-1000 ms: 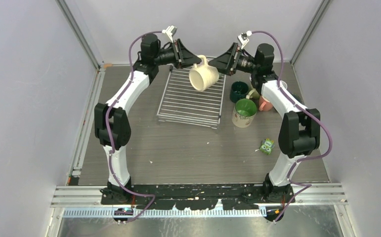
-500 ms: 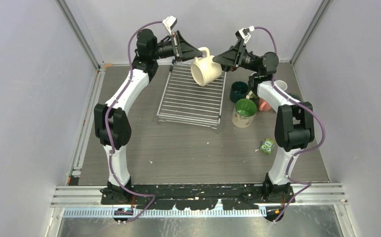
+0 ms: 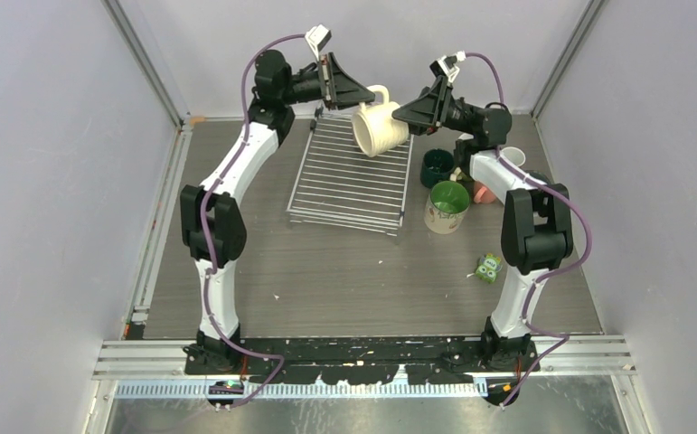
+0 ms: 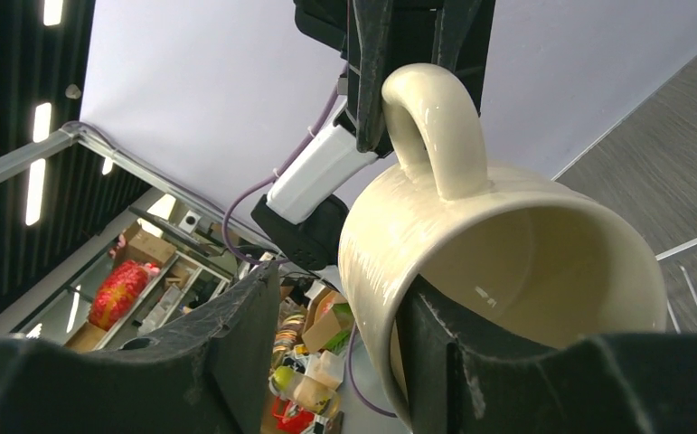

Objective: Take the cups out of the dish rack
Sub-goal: Place the cup at the center of the board.

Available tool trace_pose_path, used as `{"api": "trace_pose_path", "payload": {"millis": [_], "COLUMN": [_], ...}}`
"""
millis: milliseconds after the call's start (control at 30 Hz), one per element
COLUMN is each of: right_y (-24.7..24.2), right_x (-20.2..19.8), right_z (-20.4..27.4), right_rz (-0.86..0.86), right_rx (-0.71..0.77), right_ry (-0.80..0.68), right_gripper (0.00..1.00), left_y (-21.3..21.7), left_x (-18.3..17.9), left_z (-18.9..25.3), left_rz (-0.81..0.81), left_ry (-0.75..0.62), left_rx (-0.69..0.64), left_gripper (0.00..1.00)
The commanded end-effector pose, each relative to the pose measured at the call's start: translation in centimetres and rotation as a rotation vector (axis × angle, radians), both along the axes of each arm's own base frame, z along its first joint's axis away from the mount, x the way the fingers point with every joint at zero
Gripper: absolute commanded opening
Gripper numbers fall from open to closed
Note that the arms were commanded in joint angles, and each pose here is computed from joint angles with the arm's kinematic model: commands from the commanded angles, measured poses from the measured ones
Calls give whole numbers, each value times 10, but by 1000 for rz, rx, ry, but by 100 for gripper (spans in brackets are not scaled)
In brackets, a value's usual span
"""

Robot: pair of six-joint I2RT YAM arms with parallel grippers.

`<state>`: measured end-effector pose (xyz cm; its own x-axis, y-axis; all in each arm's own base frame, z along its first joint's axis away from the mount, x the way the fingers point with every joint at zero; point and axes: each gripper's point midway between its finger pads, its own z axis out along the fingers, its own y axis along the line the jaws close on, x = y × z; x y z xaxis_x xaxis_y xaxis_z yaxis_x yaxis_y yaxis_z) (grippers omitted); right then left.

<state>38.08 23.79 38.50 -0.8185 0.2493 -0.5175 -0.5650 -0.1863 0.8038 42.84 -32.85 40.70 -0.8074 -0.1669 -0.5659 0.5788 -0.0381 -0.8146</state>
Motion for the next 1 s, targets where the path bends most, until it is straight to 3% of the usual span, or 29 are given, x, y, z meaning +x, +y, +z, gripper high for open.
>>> {"api": "trace_pose_path", "payload": {"millis": [0,267,567,967], "right_y": [-6,-5,-3,2], "right_x": [-31,-40,-42,-45], "right_z": [31,38,39,26], "right_rz": [11,21,1,-125], "right_rx": [10,5,-17,-157], "right_ry": [-136,-148,-147,-160], "right_gripper": [52,37,29,13], "left_y": [3,-3,-12,-25], "left_x": [-14,-10,-8,-7], "left_z": [51,49,49,43], "left_rz": [-7,-21,-36,-55], "left_ry": [-144,-140,-138,-127], "left_rx": [-76,-89,-97,-103], "left_gripper": [0,0,0,0]}}
